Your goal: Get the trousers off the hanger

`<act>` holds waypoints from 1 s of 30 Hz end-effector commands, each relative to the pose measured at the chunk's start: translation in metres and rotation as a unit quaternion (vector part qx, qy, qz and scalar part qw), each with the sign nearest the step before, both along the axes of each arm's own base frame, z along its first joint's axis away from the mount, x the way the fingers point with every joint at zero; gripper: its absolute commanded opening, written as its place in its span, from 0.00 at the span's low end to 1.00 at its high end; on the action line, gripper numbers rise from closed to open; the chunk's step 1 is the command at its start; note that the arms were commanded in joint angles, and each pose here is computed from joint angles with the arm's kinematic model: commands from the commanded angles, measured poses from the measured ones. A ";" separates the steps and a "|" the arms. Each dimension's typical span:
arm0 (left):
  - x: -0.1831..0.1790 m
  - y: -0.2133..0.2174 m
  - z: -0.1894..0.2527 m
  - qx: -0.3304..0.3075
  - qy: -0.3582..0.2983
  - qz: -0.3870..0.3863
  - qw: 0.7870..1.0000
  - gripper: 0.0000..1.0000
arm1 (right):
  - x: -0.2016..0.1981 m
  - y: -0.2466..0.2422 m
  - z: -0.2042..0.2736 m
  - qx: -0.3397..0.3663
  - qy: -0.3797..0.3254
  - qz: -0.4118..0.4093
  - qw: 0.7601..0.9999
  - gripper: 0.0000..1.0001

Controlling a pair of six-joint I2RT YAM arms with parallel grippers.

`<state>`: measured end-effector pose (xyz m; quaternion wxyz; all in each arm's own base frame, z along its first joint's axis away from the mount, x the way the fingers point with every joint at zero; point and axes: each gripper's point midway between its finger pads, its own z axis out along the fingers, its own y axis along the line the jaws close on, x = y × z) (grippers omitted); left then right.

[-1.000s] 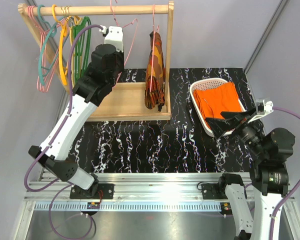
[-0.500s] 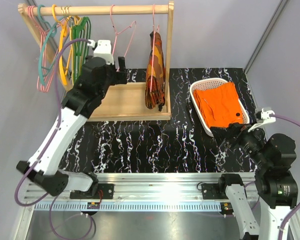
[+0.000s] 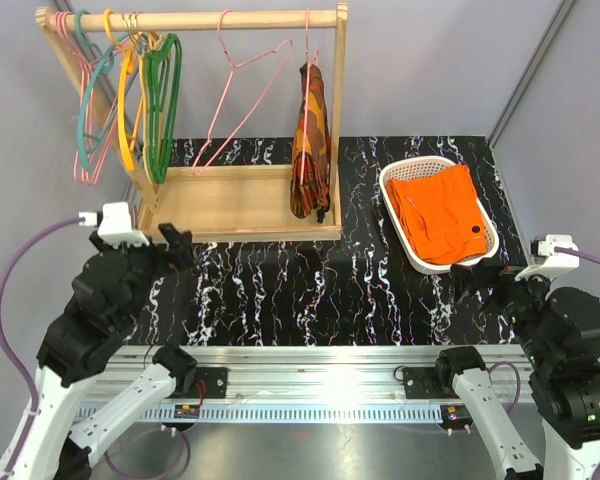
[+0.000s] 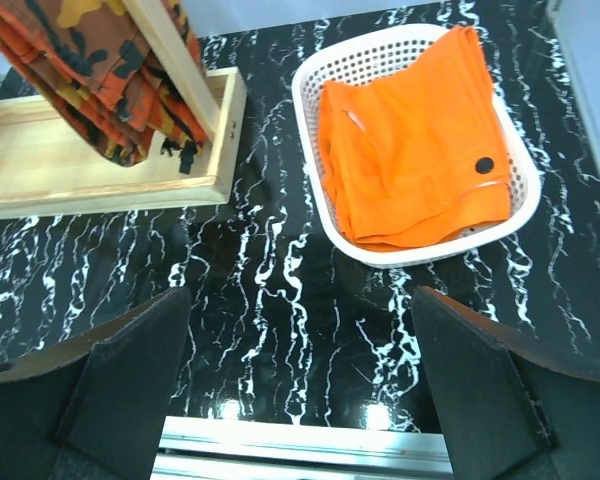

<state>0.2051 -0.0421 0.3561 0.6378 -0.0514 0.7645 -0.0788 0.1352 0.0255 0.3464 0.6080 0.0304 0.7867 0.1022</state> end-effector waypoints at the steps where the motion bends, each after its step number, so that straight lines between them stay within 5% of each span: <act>1: -0.017 0.023 -0.033 0.023 0.020 0.032 0.999 0.99 | -0.007 -0.015 0.007 -0.015 -0.013 -0.032 0.999 0.99; 30: -0.038 0.042 -0.059 0.055 0.005 0.033 0.998 0.99 | 0.023 -0.012 -0.008 -0.056 0.036 -0.023 0.998 0.99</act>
